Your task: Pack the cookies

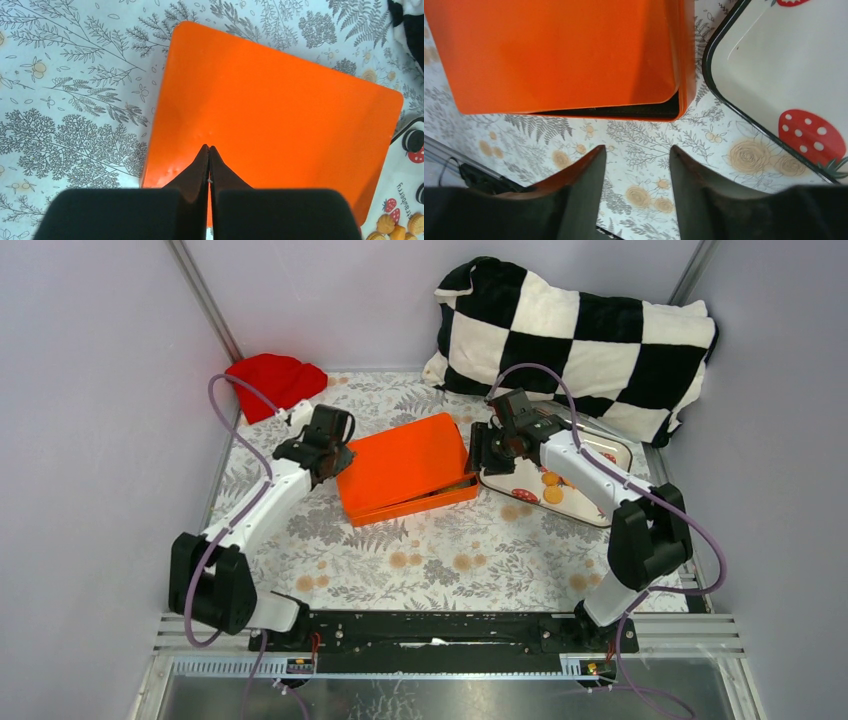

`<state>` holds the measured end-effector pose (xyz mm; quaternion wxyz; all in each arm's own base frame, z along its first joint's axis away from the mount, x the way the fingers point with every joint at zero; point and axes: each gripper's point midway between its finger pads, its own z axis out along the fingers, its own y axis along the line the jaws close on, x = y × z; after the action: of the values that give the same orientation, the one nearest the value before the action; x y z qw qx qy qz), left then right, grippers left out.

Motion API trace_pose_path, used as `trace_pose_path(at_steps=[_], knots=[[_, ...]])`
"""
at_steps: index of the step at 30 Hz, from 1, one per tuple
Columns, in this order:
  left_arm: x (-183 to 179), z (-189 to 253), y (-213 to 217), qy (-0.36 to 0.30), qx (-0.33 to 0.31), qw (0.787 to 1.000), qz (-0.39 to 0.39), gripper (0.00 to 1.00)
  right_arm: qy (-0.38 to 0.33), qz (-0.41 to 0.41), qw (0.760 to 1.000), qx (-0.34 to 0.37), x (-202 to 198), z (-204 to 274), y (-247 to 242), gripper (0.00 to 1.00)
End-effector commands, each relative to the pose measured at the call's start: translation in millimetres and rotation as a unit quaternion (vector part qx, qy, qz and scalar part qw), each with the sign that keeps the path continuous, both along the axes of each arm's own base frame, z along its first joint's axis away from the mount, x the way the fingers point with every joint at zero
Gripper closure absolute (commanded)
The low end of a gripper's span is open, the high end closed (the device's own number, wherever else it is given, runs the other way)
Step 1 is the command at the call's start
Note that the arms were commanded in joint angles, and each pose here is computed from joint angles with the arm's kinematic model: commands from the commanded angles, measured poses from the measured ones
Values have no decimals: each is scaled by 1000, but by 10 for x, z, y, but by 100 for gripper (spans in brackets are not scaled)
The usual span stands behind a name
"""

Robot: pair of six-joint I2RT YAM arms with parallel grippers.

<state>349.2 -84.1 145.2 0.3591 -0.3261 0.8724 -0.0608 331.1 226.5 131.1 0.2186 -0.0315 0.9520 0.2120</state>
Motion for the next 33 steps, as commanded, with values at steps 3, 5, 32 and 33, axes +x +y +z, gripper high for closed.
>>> trace_pose_path(at_steps=[3,5,32,33], knots=[[-296,-242,82,36,5,999,8,100,-22,13,999,38,232,55,73,40],[-425,-373,82,41,-3,999,0,100,-15,0,999,37,373,-20,13,40],[-665,-913,93,82,-1,996,-18,100,48,82,974,207,303,-194,453,45],[-664,-912,85,82,-2,996,-20,100,54,78,974,205,303,-237,450,45]])
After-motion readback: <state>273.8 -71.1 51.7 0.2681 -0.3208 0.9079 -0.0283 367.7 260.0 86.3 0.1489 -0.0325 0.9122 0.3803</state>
